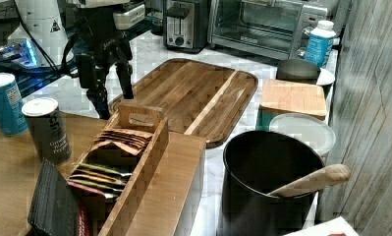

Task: Open the drawer.

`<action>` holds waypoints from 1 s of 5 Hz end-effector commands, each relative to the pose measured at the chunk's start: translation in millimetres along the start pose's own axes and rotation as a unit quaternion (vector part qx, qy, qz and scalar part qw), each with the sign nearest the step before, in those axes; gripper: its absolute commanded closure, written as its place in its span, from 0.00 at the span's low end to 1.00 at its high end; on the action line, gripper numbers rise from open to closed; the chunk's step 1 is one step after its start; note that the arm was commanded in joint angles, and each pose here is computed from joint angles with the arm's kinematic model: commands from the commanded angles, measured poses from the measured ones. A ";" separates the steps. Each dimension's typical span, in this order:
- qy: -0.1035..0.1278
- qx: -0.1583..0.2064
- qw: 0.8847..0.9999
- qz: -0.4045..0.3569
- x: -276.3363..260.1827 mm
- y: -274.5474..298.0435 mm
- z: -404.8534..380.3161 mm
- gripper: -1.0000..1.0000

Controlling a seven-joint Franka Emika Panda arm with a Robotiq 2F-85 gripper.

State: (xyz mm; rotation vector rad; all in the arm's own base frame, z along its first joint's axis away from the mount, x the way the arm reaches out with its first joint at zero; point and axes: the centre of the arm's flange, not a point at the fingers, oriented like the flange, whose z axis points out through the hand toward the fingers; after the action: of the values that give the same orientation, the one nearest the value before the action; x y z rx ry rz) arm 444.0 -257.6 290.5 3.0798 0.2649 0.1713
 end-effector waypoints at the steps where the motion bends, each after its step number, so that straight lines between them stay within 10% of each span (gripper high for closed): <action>1: 0.037 -0.016 0.998 0.041 5.3 -5.4 -17.1 0.00; 5: 0.016 0.028 0.993 0.117 -6.1 -201.2 -13.4 0.00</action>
State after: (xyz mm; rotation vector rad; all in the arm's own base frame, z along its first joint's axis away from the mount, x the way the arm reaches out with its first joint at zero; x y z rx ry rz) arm 410.9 -120.8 299.9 3.1165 -0.1055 0.2463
